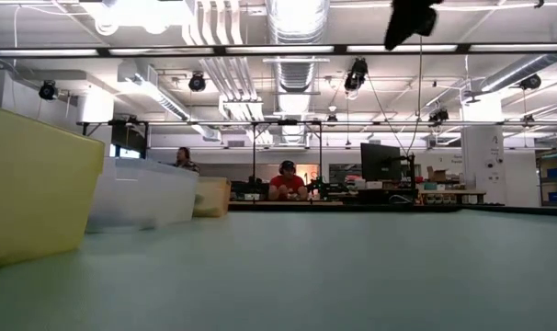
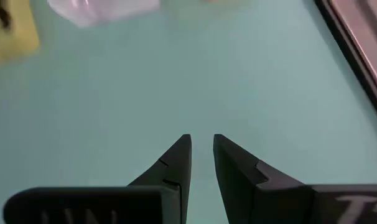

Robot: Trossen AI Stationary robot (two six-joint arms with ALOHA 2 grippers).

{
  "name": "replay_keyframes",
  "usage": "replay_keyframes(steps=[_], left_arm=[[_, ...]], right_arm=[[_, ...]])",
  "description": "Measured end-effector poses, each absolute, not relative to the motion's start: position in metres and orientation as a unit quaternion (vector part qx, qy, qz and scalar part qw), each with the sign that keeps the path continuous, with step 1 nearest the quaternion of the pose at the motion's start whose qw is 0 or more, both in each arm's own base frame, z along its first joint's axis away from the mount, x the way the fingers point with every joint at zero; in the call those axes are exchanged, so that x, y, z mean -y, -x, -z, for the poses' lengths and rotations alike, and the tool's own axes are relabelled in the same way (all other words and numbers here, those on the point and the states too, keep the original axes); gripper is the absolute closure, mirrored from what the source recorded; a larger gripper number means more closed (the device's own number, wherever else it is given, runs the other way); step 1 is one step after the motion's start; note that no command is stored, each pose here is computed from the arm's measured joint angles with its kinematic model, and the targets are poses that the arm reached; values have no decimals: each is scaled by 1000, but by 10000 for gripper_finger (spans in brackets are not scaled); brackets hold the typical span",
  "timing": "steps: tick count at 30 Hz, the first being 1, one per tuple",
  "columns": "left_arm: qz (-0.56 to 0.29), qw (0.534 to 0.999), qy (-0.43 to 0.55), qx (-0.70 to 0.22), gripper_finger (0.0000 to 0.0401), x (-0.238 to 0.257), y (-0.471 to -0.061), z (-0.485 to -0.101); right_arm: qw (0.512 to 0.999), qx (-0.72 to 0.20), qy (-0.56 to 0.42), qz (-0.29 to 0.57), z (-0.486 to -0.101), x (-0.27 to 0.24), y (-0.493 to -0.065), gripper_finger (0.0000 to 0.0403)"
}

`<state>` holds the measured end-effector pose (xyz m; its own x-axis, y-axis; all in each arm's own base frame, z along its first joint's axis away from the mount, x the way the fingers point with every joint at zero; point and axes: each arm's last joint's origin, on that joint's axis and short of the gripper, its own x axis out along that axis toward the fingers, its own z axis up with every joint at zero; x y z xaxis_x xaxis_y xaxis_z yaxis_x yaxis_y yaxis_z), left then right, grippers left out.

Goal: Sort silverware by color (type)
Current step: Put the black spoon into the yellow bin, then return to Home Position

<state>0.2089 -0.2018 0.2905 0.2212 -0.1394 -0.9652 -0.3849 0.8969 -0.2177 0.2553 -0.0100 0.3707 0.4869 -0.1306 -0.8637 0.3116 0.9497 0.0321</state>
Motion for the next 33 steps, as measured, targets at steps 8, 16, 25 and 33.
replay_keyframes(steps=[8, 16, 25, 33], left_arm=[[-125, 817, 163, -538, 350, 218, -219, -275], [-171, 886, 54, -428, 331, 223, -228, -266], [-195, 911, -30, -363, 338, 221, -232, -268], [-210, 913, -89, -339, 338, 215, -236, -270]], right_arm=[[941, -292, -128, 117, -337, -35, -210, 344], [976, -179, -49, 115, -289, -59, -188, 344], [981, -121, -105, 111, -224, -60, -181, 344], [985, -22, -142, 94, -187, -52, -163, 344]])
